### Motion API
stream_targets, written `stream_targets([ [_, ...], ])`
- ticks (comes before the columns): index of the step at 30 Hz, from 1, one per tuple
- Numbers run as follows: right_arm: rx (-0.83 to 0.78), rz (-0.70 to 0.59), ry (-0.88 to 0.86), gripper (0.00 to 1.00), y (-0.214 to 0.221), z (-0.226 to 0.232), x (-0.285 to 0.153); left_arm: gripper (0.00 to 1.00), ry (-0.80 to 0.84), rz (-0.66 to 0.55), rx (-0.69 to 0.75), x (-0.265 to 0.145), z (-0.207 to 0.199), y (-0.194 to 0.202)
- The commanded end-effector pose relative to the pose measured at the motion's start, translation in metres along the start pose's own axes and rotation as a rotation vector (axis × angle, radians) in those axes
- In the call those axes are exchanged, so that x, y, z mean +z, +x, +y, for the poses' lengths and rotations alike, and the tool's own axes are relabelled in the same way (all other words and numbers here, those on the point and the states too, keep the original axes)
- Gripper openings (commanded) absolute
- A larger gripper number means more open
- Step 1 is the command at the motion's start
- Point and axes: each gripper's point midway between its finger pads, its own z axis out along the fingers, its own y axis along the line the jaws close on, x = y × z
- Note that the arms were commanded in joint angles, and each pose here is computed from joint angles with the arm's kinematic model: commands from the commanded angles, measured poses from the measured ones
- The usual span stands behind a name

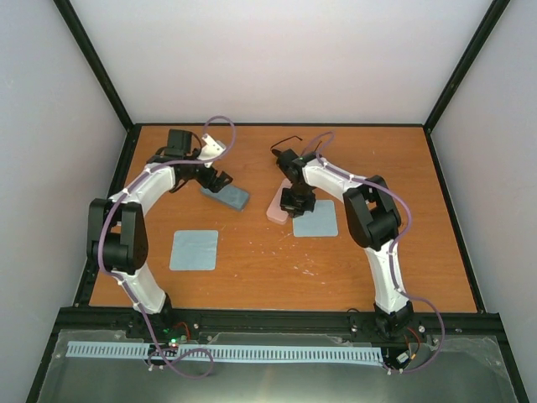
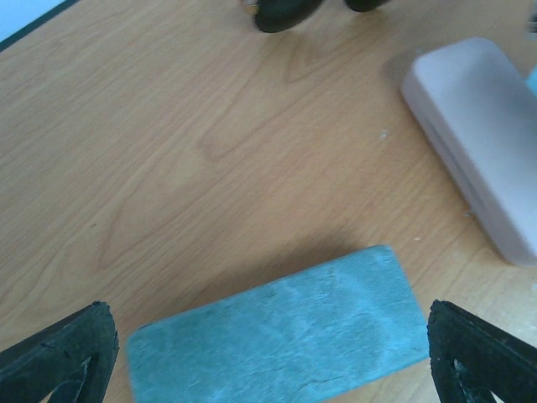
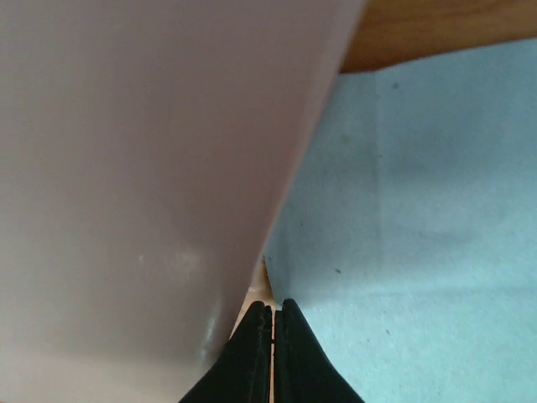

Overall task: Organize the sunglasses
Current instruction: Adjust the sunglasses case at the center of the board.

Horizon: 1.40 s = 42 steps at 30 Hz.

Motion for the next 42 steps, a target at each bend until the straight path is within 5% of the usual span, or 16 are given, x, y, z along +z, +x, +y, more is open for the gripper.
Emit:
stream_targets([
  [1, -0.046, -0.008, -0.037, 0.03, -0.007, 0.021, 0.002, 0.99, 0.067, 0.019, 0.104, 0.010, -0.037, -0.012],
  [13, -0.121, -0.073, -0.154, 0.10, -0.014, 0.055, -0.020, 1.00, 0.112, 0.093, 0.173, 0.048, -0.088, -0.015],
  [18, -0.079, -0.198, -0.123, 0.49, -0.009, 0.017, -0.075, 0.99, 0.098, 0.139, 0.278, 0.072, -0.109, -0.013],
  [27, 0.100, -0.317, -0.171, 0.53, -0.011, -0.088, -0.117, 1.00, 0.091, 0.216, 0.347, 0.103, -0.121, -0.010],
  [34, 0.092, -0.318, -0.203, 0.53, -0.005, -0.094, -0.117, 1.00, 0.041, 0.261, 0.342, 0.119, -0.107, -0.009],
  [42, 0.105, -0.293, -0.242, 0.53, 0.005, -0.097, -0.106, 0.99, 0.182, 0.258, 0.311, 0.117, -0.133, -0.017],
])
